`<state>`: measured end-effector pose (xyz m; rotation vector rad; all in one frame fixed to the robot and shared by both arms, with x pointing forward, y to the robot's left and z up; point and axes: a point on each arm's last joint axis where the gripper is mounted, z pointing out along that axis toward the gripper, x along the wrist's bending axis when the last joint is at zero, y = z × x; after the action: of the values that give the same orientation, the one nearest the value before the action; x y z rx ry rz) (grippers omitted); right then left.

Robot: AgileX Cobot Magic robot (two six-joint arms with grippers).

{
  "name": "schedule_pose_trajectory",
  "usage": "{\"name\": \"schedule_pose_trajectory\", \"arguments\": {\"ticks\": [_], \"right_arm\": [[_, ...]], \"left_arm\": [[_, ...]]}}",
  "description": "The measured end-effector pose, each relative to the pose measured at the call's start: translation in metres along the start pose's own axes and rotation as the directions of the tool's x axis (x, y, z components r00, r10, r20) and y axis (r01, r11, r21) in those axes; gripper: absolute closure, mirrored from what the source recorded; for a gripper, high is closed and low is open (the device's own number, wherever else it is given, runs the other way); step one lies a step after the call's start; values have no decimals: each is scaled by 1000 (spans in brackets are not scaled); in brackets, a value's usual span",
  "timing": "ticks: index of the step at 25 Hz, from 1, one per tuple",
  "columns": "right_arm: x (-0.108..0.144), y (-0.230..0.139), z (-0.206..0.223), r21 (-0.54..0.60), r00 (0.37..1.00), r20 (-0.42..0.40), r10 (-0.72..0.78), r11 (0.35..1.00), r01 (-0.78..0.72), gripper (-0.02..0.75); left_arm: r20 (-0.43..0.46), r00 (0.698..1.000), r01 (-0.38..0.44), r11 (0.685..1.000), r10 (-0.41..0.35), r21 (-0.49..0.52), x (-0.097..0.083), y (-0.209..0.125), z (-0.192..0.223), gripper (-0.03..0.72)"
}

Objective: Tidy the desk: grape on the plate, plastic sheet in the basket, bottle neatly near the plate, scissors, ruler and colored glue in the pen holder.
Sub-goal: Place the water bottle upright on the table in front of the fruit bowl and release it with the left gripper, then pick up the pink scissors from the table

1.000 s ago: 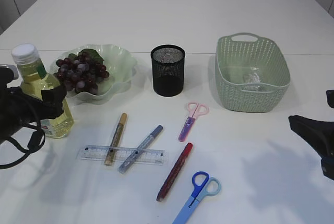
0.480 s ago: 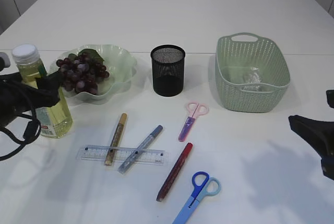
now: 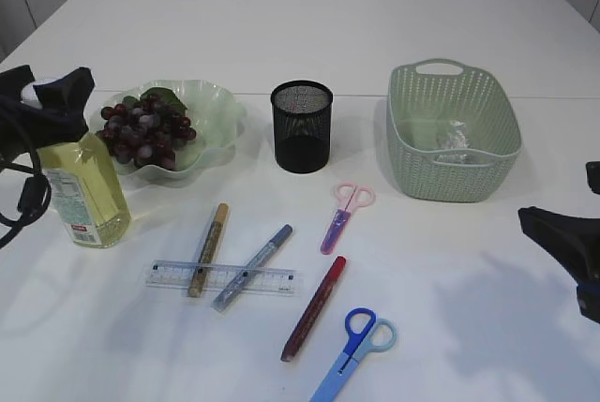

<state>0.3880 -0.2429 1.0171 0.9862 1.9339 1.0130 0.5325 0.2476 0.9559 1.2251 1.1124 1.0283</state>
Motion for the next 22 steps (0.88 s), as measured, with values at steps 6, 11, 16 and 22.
{"name": "schedule_pose_trajectory", "arguments": {"ticks": [6,11,16,22], "right_arm": [[0,-1,0,12,1000,-1,0,1000,0,155],[0,-2,0,39,1000,-3,0,999,0,155],[-6,9,-4,111,1000,2,2,994,-2,155],[-12,21,-13,248,1000,5,15,969,-16,155]], "left_arm": [[4,1000,1,999,-1,-54,-1,16,-3,147],[2,1000,5,996,-5,-92,-2,40,-11,148],[0,1000,8,997,-8,-71,-4,58,-23,165],[17,1000,-4,997,6,-78,-7,86,-42,172]]}}
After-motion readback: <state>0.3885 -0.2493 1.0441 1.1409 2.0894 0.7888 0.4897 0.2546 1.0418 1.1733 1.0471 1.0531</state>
